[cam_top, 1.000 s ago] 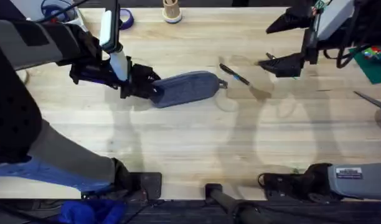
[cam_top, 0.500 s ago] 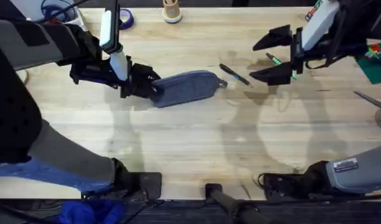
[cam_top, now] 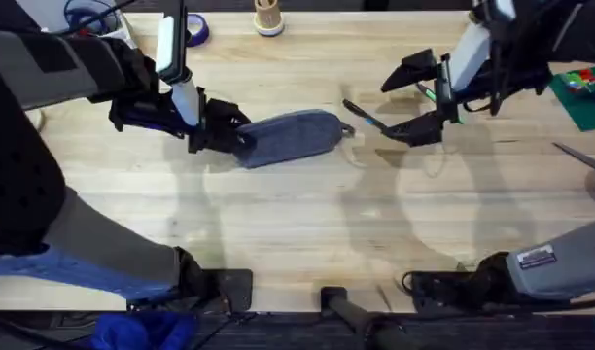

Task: Unzip the bag, pick up the pens from the table one at a time and place them inside, then zip the bag closed.

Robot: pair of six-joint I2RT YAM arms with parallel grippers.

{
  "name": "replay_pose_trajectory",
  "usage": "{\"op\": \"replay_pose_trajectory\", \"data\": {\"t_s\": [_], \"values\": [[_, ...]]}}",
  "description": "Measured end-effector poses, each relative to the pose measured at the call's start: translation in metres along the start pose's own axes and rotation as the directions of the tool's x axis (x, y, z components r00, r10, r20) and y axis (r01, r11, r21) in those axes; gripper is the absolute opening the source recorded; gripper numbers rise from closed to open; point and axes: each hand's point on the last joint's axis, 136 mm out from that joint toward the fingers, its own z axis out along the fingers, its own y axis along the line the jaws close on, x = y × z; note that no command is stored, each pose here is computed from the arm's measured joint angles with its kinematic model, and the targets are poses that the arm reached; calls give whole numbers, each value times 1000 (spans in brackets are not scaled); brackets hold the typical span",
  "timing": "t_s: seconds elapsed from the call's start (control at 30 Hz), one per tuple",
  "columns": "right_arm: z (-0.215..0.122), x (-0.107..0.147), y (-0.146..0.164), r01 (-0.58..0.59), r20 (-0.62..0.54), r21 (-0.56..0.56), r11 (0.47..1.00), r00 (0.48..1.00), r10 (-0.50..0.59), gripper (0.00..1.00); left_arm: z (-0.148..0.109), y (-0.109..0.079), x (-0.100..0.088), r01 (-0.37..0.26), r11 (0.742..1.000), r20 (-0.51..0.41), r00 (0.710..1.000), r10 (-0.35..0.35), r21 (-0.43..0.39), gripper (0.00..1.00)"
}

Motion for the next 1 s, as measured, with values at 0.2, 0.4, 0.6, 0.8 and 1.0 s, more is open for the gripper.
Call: {"op": "replay_pose_trajectory", "data": {"t_s": [0.2, 0.4, 0.6, 0.8, 1.0], "values": [[4, 6, 2, 13, -56, -9, 1000, 998, -14, 996, 0, 0, 0, 0, 1000, 0, 1000, 0, 0, 41], [6, 7, 2, 20, -68, -12, 1000, 997, -21, 996, 0, 0, 0, 0, 1000, 0, 1000, 0, 0, 41], [14, 2, 6, 40, -68, -35, 999, 997, -42, 996, 0, 0, 0, 0, 1000, 0, 1000, 0, 0, 41], [17, 0, 6, 58, -69, -36, 998, 996, -61, 996, 0, 0, 0, 0, 1000, 0, 1000, 0, 0, 41], [28, 4, 6, 60, -69, -60, 996, 996, -64, 996, 0, 0, 0, 0, 1000, 0, 1000, 0, 0, 41]]}}
